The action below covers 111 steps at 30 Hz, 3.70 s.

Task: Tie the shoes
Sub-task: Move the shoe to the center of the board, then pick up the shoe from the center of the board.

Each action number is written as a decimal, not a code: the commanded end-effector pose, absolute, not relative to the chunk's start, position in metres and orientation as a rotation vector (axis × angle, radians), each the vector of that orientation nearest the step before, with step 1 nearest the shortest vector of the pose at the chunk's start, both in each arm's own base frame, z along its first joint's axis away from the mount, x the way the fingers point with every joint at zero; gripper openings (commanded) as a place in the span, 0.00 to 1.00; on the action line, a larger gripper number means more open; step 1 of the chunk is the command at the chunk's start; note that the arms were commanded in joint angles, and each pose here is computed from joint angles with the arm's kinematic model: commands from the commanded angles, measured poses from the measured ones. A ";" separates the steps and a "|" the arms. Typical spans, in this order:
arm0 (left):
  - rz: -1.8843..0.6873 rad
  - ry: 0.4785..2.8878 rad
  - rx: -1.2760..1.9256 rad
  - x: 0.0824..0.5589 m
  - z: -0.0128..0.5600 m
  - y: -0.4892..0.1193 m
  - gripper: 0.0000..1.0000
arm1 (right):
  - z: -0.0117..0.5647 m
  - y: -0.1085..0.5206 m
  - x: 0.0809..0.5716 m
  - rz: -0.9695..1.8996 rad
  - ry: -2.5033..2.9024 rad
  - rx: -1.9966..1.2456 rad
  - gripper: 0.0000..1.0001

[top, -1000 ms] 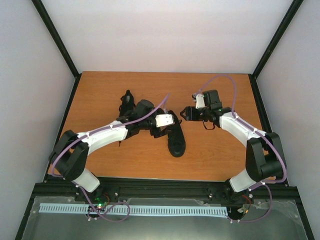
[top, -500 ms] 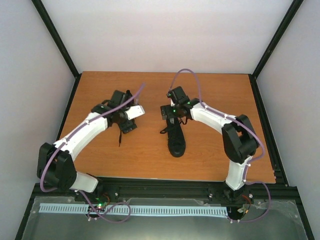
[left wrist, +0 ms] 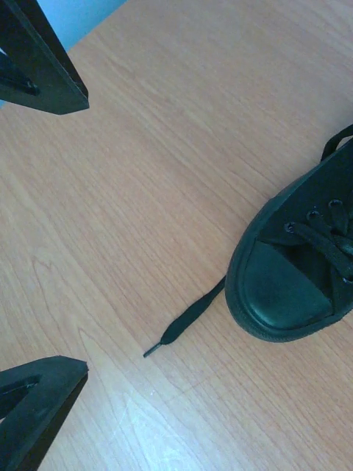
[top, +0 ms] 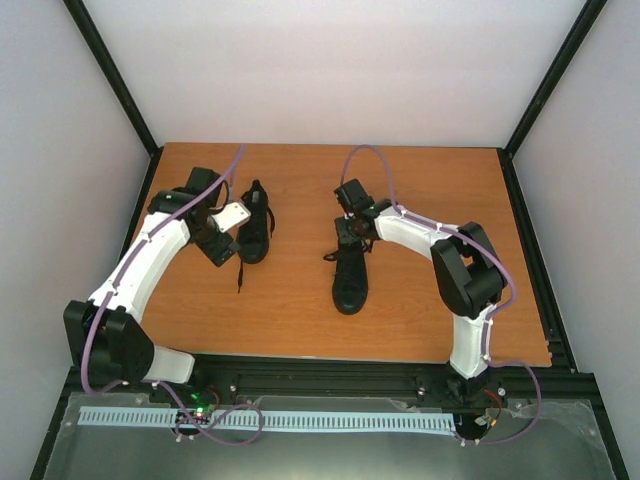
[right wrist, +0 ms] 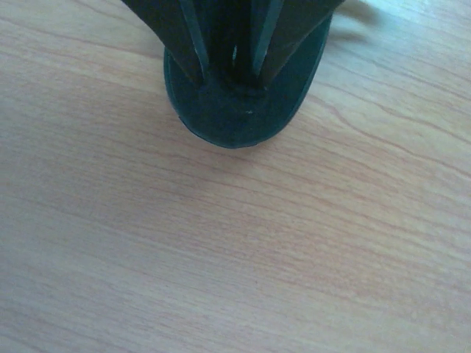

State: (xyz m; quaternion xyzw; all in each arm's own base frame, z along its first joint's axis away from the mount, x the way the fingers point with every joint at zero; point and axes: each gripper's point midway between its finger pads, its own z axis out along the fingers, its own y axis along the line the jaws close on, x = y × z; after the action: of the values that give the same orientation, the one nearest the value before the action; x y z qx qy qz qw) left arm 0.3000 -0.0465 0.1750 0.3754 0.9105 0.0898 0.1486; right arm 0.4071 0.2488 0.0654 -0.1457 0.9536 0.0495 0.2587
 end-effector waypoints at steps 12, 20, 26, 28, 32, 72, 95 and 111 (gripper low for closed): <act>0.007 2.633 0.602 0.343 0.140 -0.039 0.89 | 0.104 0.153 0.428 -0.106 2.485 -0.389 0.03; -0.173 2.662 0.468 0.374 0.108 -0.057 0.85 | 0.079 0.110 0.463 -0.115 2.553 -0.318 0.04; -0.388 2.693 0.433 0.378 0.082 -0.084 1.00 | 0.086 0.104 0.470 -0.163 2.563 -0.269 0.35; -0.412 2.697 0.435 0.381 0.075 -0.090 1.00 | 0.093 0.109 0.467 -0.115 2.557 -0.260 0.42; -0.350 2.713 0.359 0.398 0.057 -0.083 0.98 | 0.117 0.114 0.457 -0.034 2.513 -0.223 0.48; -0.384 2.622 1.399 0.221 0.046 -0.135 0.92 | 0.174 0.258 0.361 0.636 2.369 -0.410 0.60; -0.305 2.318 1.263 0.359 0.108 -0.137 0.88 | 0.065 0.357 0.433 0.709 2.572 -0.561 0.26; -0.370 2.173 1.245 0.321 0.204 -0.135 0.89 | 0.300 0.341 0.369 0.898 2.003 -0.765 0.03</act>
State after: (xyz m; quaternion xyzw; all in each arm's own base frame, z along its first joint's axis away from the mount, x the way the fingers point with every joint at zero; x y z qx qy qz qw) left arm 0.3323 -0.1294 0.1539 0.4530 0.8414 -0.1162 0.2707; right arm 0.3996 0.3446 0.1612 -0.2497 0.8828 0.2966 0.2652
